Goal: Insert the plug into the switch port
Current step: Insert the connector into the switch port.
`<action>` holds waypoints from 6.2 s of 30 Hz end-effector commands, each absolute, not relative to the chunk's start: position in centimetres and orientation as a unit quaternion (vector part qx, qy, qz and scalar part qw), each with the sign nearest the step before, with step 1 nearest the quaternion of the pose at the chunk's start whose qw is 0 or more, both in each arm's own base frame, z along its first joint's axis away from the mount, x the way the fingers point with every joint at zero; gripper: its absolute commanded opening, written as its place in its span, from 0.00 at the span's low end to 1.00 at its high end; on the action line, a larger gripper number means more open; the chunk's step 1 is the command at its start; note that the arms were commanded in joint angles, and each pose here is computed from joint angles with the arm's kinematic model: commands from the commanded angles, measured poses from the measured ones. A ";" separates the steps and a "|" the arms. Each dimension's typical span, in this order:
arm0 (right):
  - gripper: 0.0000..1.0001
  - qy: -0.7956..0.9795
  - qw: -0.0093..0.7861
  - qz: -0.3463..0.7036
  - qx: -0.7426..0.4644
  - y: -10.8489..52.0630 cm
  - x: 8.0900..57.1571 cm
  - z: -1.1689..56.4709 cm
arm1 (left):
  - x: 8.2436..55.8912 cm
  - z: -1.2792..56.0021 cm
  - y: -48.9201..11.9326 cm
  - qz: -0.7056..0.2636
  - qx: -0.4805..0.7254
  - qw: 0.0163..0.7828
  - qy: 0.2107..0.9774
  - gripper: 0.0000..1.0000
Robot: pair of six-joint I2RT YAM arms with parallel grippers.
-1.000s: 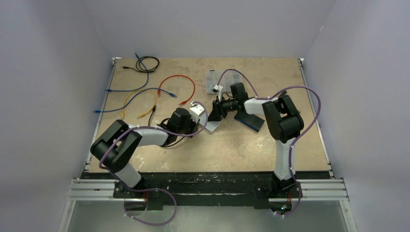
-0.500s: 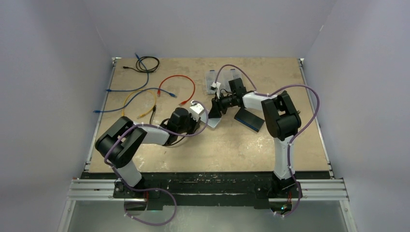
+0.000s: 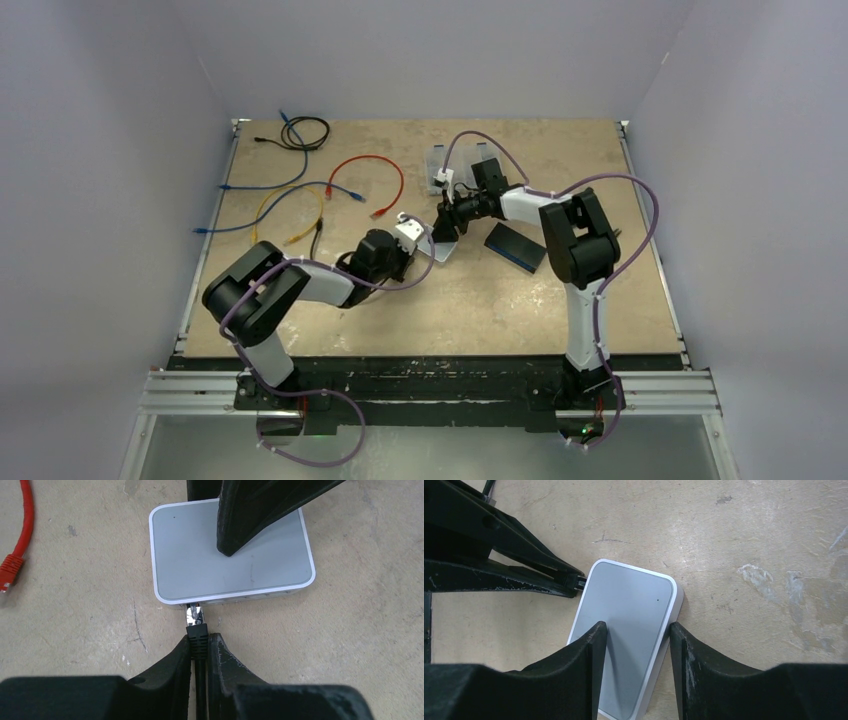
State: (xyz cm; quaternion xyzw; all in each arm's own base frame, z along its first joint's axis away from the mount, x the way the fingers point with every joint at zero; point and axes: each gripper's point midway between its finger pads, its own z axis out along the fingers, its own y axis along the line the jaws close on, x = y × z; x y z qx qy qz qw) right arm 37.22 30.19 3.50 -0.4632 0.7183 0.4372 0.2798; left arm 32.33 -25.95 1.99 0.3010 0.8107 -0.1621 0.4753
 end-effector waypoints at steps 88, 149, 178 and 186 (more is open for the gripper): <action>0.50 0.779 0.214 0.429 -0.403 30.3 33.0 1.3 | 29.3 2.8 -24.2 -0.125 0.283 0.279 0.909 0.18; 0.49 0.636 0.085 0.550 -0.535 35.2 23.4 1.8 | 37.4 12.7 -26.2 -0.190 0.165 0.589 0.768 0.00; 0.98 0.816 0.442 0.289 -0.235 21.1 38.3 16.4 | 33.5 7.9 -26.8 -0.214 0.240 0.491 0.810 0.38; 0.99 0.799 0.531 0.226 -0.167 16.8 34.9 24.7 | 32.0 14.1 -22.1 -0.166 0.159 0.517 0.825 0.55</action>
